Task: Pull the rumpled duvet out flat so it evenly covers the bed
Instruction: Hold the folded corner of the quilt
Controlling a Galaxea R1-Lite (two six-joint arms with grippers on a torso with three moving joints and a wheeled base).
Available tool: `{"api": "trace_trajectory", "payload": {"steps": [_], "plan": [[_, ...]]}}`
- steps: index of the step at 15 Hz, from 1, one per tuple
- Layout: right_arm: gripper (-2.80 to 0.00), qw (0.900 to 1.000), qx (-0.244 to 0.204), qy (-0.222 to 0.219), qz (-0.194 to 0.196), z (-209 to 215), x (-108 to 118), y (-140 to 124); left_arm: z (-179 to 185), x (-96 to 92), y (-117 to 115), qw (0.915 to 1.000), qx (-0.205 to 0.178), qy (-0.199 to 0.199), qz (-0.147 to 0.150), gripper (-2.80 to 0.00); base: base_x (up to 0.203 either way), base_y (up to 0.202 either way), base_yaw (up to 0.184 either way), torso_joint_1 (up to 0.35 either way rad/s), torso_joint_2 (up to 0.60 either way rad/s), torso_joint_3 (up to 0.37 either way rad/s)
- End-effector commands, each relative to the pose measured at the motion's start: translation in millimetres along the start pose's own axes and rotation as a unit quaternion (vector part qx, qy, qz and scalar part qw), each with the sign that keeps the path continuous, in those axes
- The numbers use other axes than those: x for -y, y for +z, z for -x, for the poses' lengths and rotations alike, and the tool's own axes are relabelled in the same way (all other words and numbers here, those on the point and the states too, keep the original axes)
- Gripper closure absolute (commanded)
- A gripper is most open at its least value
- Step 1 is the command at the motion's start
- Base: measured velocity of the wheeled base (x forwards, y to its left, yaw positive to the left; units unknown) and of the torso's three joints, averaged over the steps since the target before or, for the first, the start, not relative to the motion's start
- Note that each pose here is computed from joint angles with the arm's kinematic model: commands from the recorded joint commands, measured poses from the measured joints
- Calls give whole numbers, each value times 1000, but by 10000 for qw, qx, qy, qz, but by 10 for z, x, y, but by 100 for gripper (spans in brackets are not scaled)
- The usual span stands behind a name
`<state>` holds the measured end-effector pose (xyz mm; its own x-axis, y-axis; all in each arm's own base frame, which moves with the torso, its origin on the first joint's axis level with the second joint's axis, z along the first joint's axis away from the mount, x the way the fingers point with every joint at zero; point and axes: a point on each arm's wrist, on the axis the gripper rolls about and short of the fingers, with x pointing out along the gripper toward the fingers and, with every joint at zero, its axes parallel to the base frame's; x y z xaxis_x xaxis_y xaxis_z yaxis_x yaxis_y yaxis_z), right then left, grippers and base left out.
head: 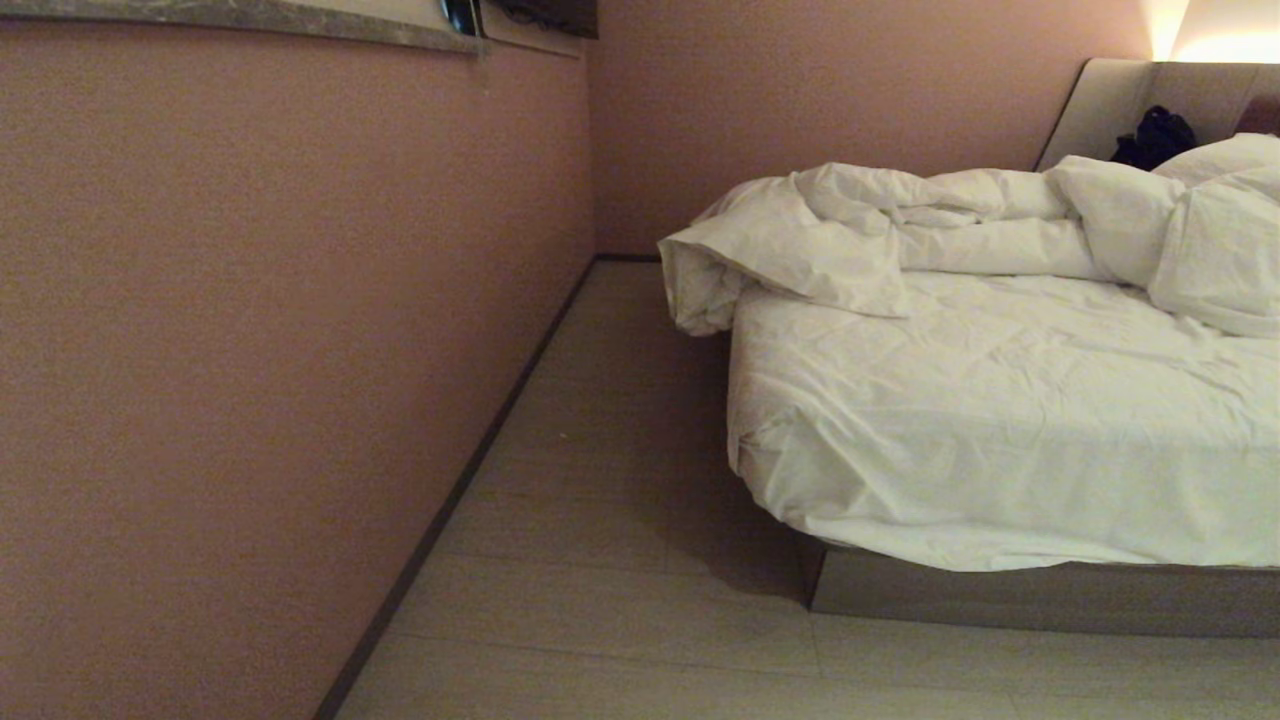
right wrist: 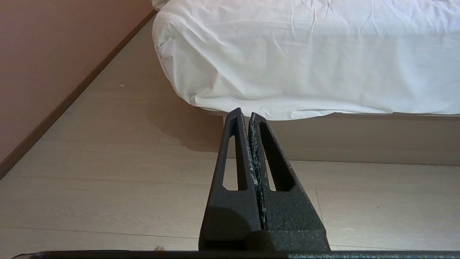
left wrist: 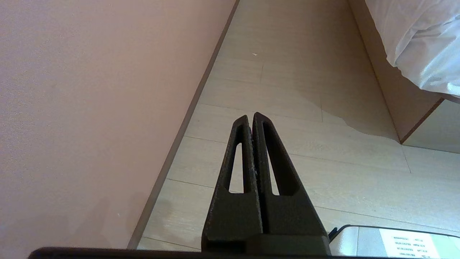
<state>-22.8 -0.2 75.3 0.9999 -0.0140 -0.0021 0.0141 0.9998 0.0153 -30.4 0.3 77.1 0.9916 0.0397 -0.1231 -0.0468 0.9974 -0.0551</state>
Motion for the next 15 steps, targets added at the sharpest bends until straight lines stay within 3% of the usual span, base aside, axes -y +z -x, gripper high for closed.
{"api": "trace_trajectory", "payload": {"steps": [1, 15], "plan": [[0, 10000, 3, 1, 0, 0, 0, 0, 0, 0, -1, 10000, -4, 1, -4, 0, 0, 0, 0, 0, 0, 0], [0, 10000, 3, 1, 23, 0, 0, 0, 0, 0, -1, 10000, -3, 8, -12, 0, 0, 0, 0, 0, 0, 0]]}}
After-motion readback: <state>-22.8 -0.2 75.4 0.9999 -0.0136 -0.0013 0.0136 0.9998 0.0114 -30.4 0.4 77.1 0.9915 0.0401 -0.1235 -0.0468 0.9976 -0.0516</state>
